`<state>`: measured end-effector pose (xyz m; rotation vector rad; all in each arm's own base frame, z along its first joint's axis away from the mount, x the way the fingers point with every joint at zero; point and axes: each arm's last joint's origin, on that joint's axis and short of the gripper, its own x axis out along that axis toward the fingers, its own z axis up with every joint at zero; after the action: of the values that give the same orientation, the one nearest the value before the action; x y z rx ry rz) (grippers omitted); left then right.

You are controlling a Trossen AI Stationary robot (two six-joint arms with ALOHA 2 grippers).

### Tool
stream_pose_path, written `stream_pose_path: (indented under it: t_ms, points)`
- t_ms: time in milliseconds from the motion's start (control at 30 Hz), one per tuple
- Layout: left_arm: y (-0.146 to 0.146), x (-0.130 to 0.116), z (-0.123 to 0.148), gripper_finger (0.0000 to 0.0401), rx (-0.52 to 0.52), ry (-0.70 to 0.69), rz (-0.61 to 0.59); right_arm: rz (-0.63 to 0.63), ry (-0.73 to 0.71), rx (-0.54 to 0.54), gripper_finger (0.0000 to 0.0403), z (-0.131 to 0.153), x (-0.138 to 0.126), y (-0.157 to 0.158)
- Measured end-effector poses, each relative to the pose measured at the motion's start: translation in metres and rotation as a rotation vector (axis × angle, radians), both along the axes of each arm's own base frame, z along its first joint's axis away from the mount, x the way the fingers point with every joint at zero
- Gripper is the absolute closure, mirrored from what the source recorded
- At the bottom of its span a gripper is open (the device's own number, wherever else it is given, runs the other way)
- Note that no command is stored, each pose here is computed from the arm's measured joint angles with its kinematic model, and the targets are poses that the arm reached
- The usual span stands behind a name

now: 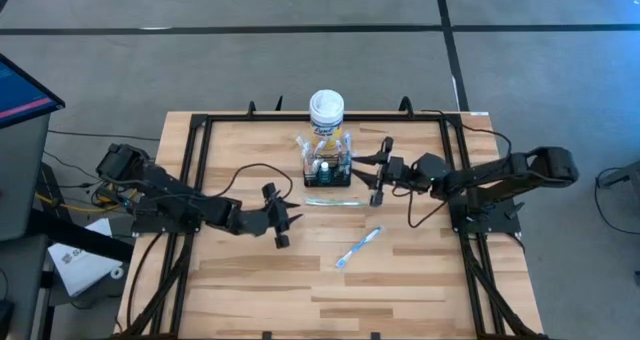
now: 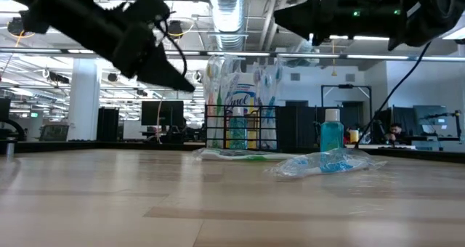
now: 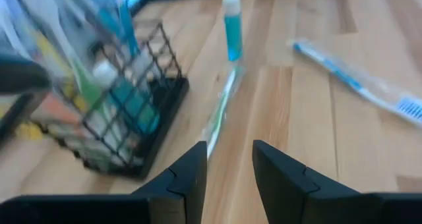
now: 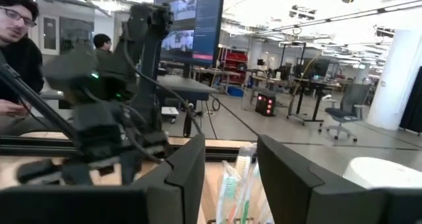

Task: Pick & Place toothbrushing station
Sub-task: Put the green toothbrush into the black wire organizer

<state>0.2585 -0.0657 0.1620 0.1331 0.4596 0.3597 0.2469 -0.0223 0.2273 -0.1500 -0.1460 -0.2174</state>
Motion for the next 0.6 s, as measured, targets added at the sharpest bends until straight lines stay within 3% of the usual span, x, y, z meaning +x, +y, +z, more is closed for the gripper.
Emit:
stream_pose_path:
  t_ms: [300, 600]
  points:
    - [0.02, 0.003, -0.035, 0.0277, -0.032, 0.087, 0.024, 0.013, 0.001, -0.002, 0.0275, 0.002, -0.001, 0.004]
    - [0.035, 0.01, -0.057, 0.0206, -0.053, 0.132, 0.09, 0.007, 0.006, -0.002, 0.0275, 0.001, -0.001, 0.002]
